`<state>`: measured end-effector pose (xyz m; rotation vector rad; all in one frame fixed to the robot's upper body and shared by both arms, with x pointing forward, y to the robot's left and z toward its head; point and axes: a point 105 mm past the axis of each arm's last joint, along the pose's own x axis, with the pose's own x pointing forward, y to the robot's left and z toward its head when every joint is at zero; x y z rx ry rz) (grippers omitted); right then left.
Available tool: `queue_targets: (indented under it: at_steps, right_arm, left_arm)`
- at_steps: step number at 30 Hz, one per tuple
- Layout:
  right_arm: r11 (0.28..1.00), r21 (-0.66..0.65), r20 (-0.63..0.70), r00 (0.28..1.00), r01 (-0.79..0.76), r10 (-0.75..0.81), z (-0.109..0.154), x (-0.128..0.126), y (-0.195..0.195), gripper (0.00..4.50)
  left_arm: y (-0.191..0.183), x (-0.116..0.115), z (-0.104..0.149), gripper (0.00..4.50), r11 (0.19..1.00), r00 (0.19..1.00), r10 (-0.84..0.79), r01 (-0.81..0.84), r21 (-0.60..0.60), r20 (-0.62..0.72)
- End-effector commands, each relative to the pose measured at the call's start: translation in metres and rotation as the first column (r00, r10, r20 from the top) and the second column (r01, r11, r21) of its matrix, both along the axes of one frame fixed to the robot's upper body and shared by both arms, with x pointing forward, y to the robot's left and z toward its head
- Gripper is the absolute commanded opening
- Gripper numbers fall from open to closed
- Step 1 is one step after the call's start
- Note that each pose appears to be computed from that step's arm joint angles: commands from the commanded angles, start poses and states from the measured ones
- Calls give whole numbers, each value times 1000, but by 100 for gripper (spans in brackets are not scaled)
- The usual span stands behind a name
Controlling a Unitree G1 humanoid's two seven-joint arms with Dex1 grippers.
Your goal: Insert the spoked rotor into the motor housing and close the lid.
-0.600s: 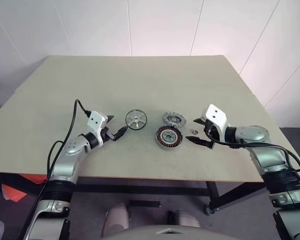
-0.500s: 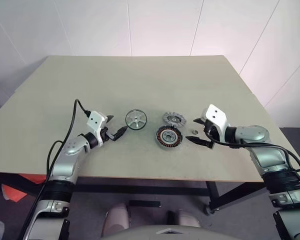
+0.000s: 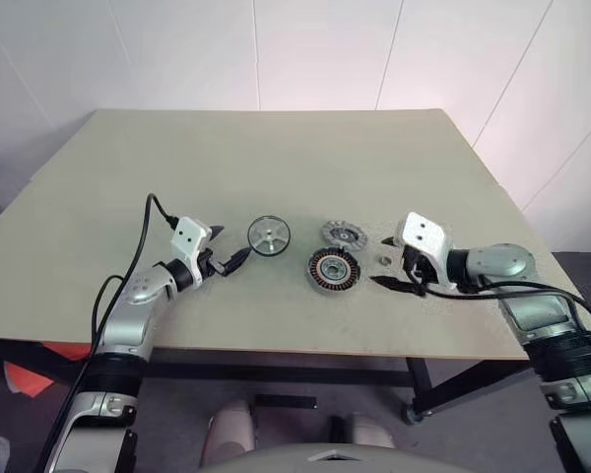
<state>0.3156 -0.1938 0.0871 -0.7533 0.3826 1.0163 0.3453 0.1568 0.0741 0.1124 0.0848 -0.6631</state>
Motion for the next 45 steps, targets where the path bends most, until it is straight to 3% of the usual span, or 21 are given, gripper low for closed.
queue_targets:
  at_steps: [1, 5, 9, 14, 24, 29, 45]
  right_arm:
    - [976, -132, 65, 981, -171, 181, 17, -9, 10, 427]
    - [905, -223, 66, 921, -362, 385, 20, -22, 32, 427]
    - [854, -278, 106, 870, -439, 482, 27, -13, 51, 427]
    - [803, -314, 91, 826, -506, 556, 22, -5, 62, 427]
    - [708, -417, -2, 779, -570, 627, 4, 4, 48, 427]
    - [700, -423, 7, 770, -576, 638, 7, 5, 49, 299]
    - [633, -460, 68, 686, -623, 724, 19, 7, 79, 299]
  left_arm:
    - [-1, 5, 17, 448, 1000, 998, -11, 11, 0, 60]
    - [-2, 8, 18, 448, 1000, 998, -5, 5, -7, 65]
    - [-1, 8, 19, 448, 1000, 998, 10, -8, -17, 69]
    - [5, 5, 17, 448, 999, 997, 40, -39, -15, 69]
    - [10, 1, 17, 448, 997, 994, 74, -73, -12, 76]
    - [9, 0, 15, 450, 997, 994, 77, -76, -13, 73]
    - [13, -1, 13, 450, 996, 994, 89, -89, -8, 67]
